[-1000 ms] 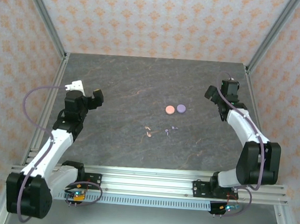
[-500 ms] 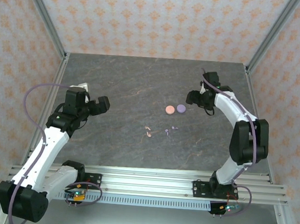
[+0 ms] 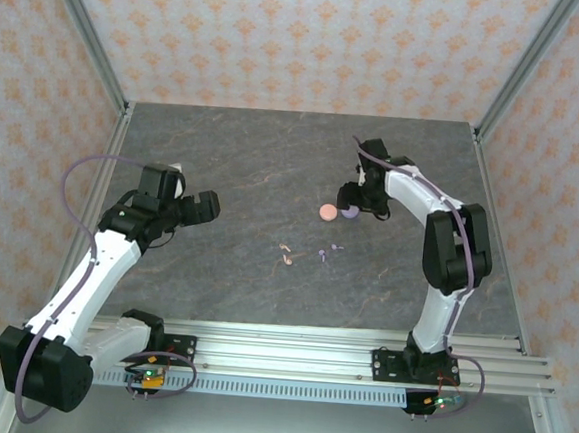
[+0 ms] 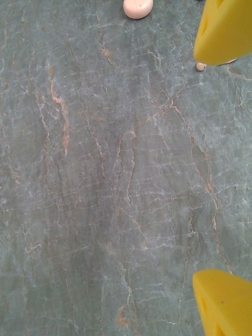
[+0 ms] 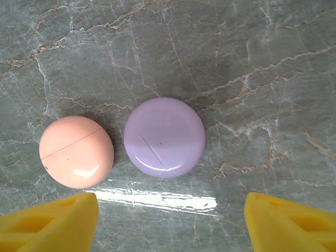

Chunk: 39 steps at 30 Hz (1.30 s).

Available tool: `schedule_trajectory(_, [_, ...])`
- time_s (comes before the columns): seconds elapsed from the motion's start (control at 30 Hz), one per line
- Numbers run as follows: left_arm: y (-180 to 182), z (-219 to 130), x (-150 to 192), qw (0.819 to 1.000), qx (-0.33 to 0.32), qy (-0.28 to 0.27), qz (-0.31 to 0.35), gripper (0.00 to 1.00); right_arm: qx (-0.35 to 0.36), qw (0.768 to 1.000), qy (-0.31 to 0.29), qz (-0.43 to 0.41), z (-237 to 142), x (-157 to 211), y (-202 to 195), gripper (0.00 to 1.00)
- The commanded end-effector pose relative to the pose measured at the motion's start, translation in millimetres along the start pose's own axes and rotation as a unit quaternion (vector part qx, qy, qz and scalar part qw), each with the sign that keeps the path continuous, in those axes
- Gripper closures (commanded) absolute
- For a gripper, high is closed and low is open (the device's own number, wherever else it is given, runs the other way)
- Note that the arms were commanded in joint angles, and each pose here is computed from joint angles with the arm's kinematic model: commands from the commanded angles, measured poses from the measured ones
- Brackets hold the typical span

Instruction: Insert the wireless bluetooth earbuds into the charging case

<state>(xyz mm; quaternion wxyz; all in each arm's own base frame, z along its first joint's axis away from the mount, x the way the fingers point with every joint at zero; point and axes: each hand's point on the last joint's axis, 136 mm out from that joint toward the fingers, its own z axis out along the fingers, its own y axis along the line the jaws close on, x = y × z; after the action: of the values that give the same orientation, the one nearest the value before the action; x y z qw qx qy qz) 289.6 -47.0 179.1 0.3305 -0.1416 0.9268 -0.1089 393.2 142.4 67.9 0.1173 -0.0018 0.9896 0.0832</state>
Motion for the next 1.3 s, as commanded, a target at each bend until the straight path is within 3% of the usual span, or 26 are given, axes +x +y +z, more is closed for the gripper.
schedule_trajectory(0.0, [-2.9,-3.5,1.4,1.0,0.0,0.014,-0.001,0.0,0.032,0.999,0.013,-0.004,2.3,-2.6,-5.5,0.26])
schedule_trajectory(0.6, [1.0,5.8,4.4,0.999,-0.019,0.035,-0.004,0.0,0.048,0.997,0.056,0.005,42.7,-5.2,-7.8,0.3])
schedule_trajectory(0.9, [2.9,9.9,6.5,0.999,-0.026,0.044,-0.006,0.0,0.048,0.997,0.065,0.015,56.3,-6.3,-6.9,0.42])
schedule_trajectory(1.1, [2.6,10.5,8.6,0.999,-0.025,0.048,-0.006,0.0,0.054,0.998,0.033,0.019,36.4,-15.4,-7.9,0.47])
schedule_trajectory(1.27, [1.2,8.9,7.2,0.999,-0.021,0.044,-0.006,0.0,0.019,1.0,0.009,0.018,9.0,-24.8,6.8,0.48])
